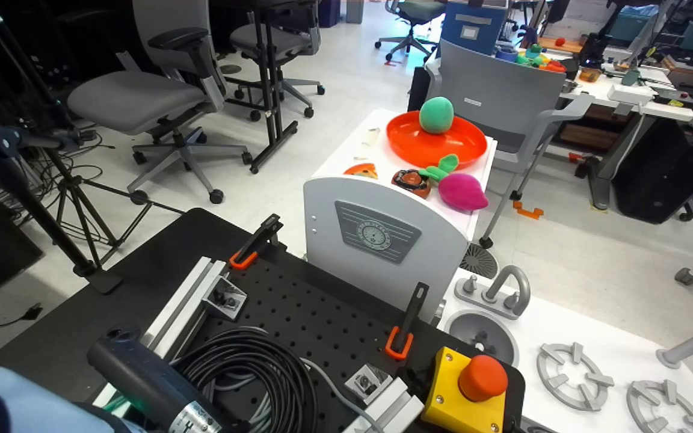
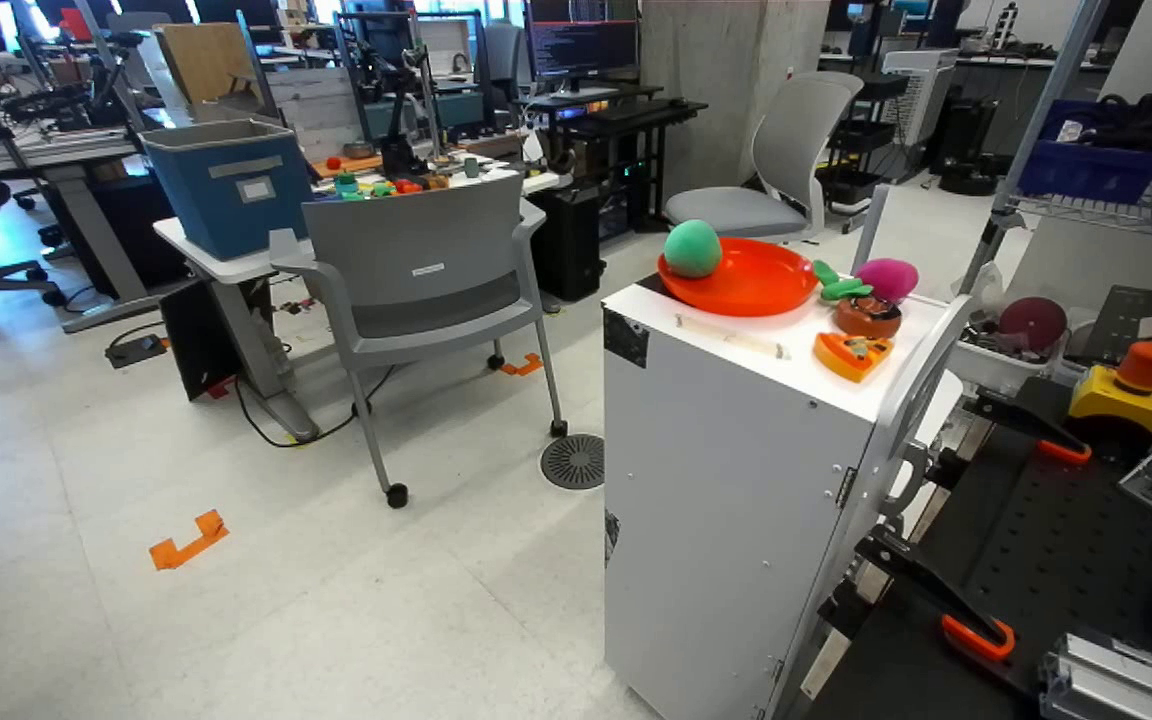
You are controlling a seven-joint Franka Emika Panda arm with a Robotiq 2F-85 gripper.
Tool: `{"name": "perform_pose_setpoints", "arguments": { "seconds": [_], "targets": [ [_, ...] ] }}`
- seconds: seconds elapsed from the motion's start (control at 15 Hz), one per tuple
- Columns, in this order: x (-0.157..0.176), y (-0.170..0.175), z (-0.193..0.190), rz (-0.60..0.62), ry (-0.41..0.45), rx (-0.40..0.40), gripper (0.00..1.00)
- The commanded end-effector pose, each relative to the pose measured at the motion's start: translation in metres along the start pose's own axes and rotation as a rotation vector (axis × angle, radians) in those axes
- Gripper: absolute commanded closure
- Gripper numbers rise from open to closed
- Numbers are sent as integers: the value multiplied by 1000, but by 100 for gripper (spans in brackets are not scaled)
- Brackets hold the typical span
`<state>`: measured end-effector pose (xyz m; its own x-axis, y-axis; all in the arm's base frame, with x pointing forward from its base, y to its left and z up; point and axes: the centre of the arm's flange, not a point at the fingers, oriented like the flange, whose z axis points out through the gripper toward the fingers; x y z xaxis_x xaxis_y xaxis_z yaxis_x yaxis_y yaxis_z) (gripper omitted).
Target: Pick up the purple toy and put it in the orange plate.
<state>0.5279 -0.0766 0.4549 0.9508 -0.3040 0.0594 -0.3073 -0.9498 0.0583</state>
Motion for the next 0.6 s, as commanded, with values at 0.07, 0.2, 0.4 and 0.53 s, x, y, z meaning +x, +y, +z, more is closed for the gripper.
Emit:
{"name": "perform_pose_setpoints", "arguments": {
  "seconds": [0.07,0.2,0.4,0.53],
  "targets": [
    [1,-8,9,-33,123,26,0],
    [4,-10,10,-25,163,47,0],
    [7,-11,10,-54,201,70,0],
    [11,-9,11,-65,182,73,0]
  ]
}}
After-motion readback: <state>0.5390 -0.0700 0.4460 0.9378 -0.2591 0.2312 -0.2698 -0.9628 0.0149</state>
